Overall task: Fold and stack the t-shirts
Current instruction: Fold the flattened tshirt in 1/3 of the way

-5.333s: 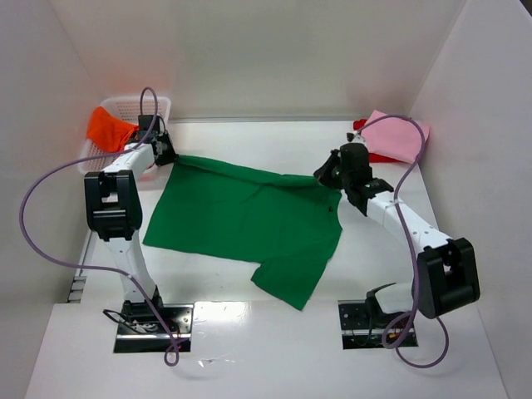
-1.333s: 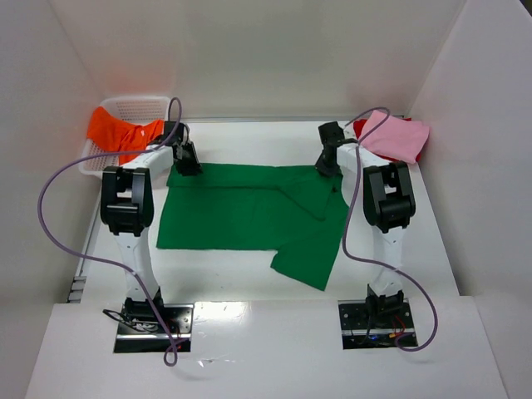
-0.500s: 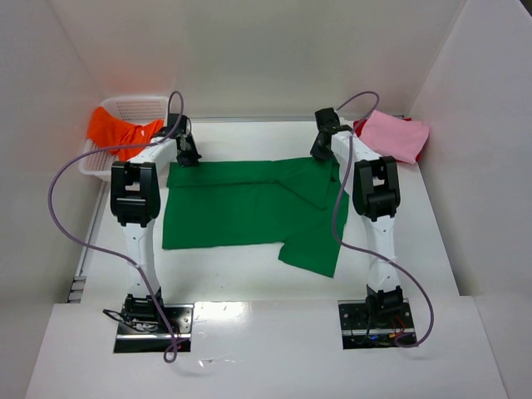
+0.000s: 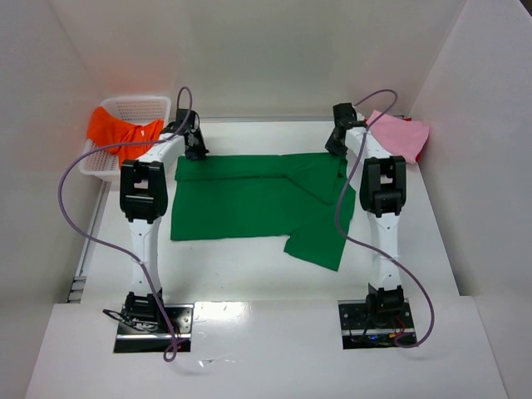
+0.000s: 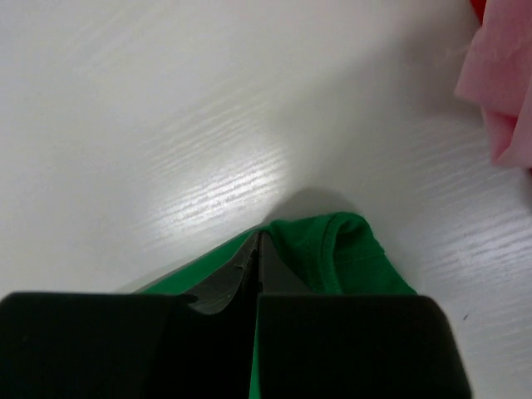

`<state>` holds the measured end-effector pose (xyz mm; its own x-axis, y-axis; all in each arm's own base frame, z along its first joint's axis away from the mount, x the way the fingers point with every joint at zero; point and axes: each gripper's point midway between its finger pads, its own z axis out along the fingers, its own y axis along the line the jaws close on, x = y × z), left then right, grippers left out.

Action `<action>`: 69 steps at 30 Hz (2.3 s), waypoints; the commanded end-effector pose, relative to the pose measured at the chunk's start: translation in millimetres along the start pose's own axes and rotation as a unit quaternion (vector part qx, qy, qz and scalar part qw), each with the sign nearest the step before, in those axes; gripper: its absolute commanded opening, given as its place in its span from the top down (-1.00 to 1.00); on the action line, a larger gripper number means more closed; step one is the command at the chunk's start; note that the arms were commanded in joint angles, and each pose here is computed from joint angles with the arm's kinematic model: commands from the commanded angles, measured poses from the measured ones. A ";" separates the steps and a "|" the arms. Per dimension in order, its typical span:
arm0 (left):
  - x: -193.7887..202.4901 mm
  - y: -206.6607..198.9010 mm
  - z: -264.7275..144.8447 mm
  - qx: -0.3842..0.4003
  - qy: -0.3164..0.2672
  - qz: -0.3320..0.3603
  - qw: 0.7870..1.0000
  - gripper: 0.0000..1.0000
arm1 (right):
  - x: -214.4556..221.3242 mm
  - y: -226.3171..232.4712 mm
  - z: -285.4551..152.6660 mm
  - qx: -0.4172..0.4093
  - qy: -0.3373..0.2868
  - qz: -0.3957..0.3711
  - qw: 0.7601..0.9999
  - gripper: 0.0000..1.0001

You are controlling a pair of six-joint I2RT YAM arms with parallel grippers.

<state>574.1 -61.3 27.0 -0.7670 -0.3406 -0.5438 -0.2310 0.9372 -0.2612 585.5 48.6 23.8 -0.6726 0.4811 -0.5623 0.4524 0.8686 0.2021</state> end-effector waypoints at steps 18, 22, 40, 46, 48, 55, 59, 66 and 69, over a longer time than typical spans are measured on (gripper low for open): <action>-57.5 -49.6 -65.3 0.086 -0.060 0.046 0.993 -0.34 | -39.4 78.3 -112.5 -0.193 -0.055 -0.054 0.978 0.07; -39.8 -54.0 -67.9 0.092 -0.048 0.052 0.993 -0.34 | 3.0 95.5 -121.6 -0.223 -0.036 -0.073 0.971 -0.04; 26.8 -0.9 -37.2 0.036 0.016 -0.001 0.999 -0.20 | 78.2 104.0 -82.0 -0.224 0.041 -0.109 0.968 -0.15; 34.8 4.2 -25.0 0.028 0.027 -0.002 0.999 0.03 | 84.1 98.1 -74.4 -0.196 0.049 -0.117 0.972 -0.15; 35.0 4.2 -24.8 0.028 0.028 -0.002 0.999 0.08 | 86.2 97.0 -72.3 -0.193 0.054 -0.118 0.973 -0.15; 40.3 6.6 -22.0 0.024 0.036 -0.002 0.999 0.10 | 92.6 91.9 -70.6 -0.182 0.070 -0.119 0.973 0.09; 36.5 5.3 -22.9 0.026 0.032 0.003 0.999 0.10 | 90.9 89.6 -73.1 -0.175 0.070 -0.120 0.975 0.19; 36.5 3.7 -20.8 0.030 0.034 0.003 0.999 0.10 | 98.0 85.2 -79.6 -0.167 0.076 -0.124 0.975 0.64; 36.5 3.7 -20.8 0.030 0.034 0.003 0.999 0.09 | 101.6 81.7 -80.4 -0.165 0.080 -0.125 0.975 0.88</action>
<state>530.4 -71.5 29.6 -0.8012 -0.3334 -0.4969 -0.1947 0.9305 -0.3103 511.1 175.0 34.4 -0.8379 0.2547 -0.4827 0.0831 0.9337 0.3484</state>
